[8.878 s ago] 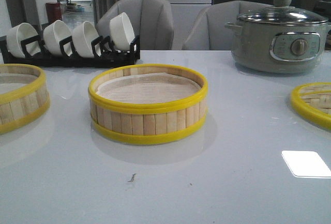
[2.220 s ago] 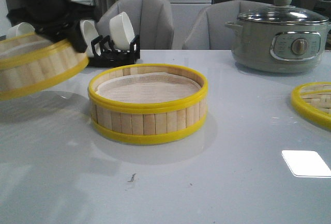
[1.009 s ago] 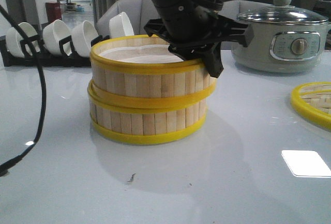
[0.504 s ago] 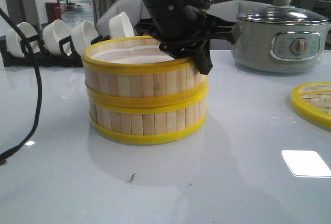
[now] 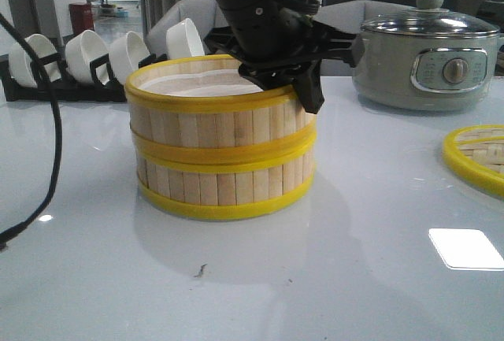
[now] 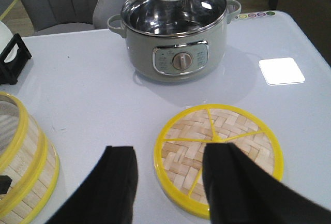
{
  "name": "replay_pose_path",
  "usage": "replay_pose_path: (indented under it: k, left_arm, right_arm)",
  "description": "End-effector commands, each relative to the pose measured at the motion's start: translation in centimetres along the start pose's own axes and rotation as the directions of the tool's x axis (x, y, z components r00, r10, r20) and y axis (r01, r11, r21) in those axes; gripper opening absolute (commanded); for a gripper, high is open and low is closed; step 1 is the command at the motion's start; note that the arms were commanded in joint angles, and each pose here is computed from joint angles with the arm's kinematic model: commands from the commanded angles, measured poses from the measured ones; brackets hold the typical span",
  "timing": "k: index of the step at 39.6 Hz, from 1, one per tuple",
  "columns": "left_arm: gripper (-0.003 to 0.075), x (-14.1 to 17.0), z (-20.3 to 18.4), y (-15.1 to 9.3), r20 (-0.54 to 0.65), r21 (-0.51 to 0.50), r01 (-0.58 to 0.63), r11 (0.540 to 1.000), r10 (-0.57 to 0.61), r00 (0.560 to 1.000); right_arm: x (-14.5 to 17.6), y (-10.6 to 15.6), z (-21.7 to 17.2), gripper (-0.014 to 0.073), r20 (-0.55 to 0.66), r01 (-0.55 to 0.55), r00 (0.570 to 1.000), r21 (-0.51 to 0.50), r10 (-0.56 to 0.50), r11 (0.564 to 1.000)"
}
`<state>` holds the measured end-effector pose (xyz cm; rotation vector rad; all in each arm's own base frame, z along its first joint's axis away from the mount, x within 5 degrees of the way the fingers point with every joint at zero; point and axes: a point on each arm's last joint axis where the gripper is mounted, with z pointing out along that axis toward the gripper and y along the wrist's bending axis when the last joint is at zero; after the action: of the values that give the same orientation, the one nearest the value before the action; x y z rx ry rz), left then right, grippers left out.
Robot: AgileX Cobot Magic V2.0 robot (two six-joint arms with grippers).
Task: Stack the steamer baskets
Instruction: 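Open the left gripper and raise it away from the stacked baskets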
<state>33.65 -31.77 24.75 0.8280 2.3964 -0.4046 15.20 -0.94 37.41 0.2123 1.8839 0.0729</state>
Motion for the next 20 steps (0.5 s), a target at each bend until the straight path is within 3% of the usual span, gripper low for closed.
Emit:
replay_pose_path:
  k: [1,4,15,18,20]
  left_arm:
    - [0.0405,-2.6,-4.1,-0.3,0.165,0.009,-0.002,1.000,0.000,0.986]
    - [0.0447,-2.9,-4.5,-0.3,0.179,0.004,-0.009,1.000,0.008,0.984]
    - [0.0438,-5.4,-7.4,1.0,0.233,-0.028,0.002,1.000,0.005,0.973]
    - [0.0393,-6.2,-8.7,1.8,0.248,-0.039,0.017,0.999,-0.007,0.969]
    - [0.0315,-6.7,-9.8,2.4,0.263,-0.036,0.039,0.999,-0.028,0.964]
  right_arm:
    - [-1.8,0.2,-0.6,0.0419,0.114,0.017,0.993,-0.012,-0.015,1.000]
    - [-1.8,0.2,-0.6,0.0419,0.114,0.017,0.993,-0.012,-0.015,1.000]
    - [-1.8,0.2,-0.6,0.0419,0.114,0.017,0.993,-0.012,-0.015,1.000]
    - [-1.8,0.2,-0.6,0.0419,0.114,0.017,0.993,-0.012,-0.015,1.000]
    - [-1.8,0.2,-0.6,0.0419,0.114,0.017,0.993,-0.012,-0.015,1.000]
